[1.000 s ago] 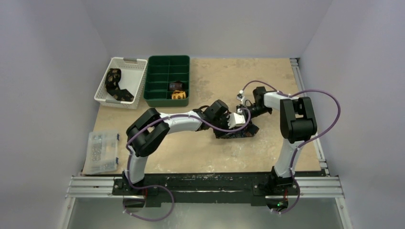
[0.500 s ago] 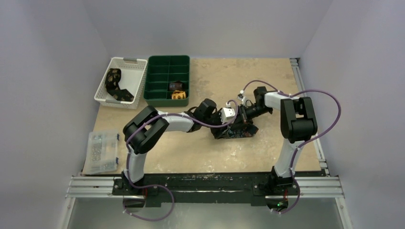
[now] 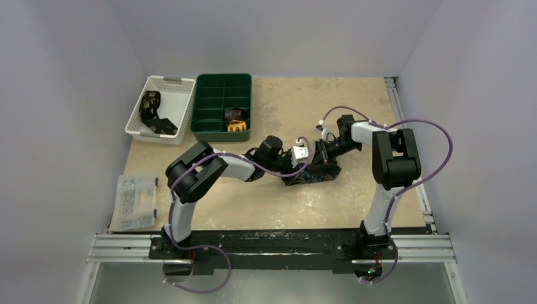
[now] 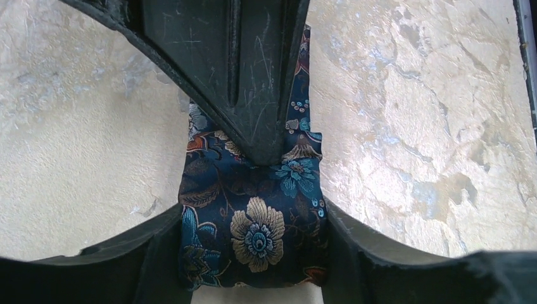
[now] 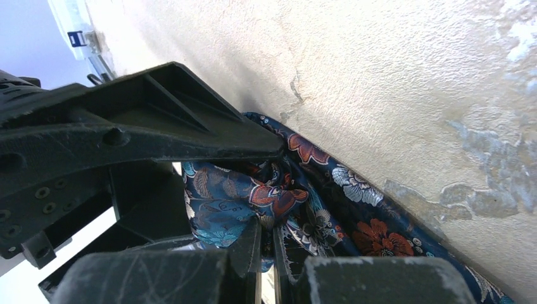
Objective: Roll the ties
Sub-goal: Roll the tie at the center of the board.
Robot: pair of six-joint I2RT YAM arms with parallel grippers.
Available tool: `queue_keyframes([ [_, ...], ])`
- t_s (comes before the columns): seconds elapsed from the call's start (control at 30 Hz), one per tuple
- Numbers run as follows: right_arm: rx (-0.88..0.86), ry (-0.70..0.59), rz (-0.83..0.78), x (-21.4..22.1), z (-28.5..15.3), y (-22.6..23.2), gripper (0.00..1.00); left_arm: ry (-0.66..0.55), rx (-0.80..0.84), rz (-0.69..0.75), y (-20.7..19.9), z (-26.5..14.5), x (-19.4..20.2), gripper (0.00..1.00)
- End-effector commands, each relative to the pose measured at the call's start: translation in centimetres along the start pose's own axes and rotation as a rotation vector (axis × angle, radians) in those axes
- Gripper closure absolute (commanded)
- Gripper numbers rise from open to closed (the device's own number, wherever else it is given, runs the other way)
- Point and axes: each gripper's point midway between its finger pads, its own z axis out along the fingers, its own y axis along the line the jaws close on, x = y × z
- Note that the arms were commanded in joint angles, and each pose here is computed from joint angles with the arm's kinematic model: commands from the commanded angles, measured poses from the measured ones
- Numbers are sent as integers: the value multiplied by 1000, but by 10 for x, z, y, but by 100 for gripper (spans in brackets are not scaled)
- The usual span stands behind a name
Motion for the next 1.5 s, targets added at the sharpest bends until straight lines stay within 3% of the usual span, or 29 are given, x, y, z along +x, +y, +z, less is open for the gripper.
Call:
queue_keyframes([
  [0.0,202,25,-48,-1,5,-47,100,-20,-4,58,8,7,-11,48],
  [0.1,173,43,-29,1,5,-42,99,58,-60,58,15,5,-2,65],
  [0.17,118,41,-30,1,1,-29,86,117,-95,36,19,-1,2,73],
  [0.23,50,0,-31,-2,-10,-14,73,189,-96,14,15,-11,13,74],
  [0.33,-46,-67,-2,-7,-27,-1,65,248,-78,34,3,-29,26,75],
  [0.5,-33,-71,90,-2,-16,-17,66,306,-69,37,-2,-40,39,75],
  [0.7,118,0,119,10,-4,-52,68,339,-130,43,9,-41,13,73],
  [0.87,134,30,138,25,-2,-56,69,431,-175,44,10,-47,1,70],
  [1.23,173,12,109,11,-3,-67,68,603,-21,128,-16,-43,65,66],
  [1.47,188,2,101,2,-4,-71,67,466,-7,119,-20,-41,30,64],
])
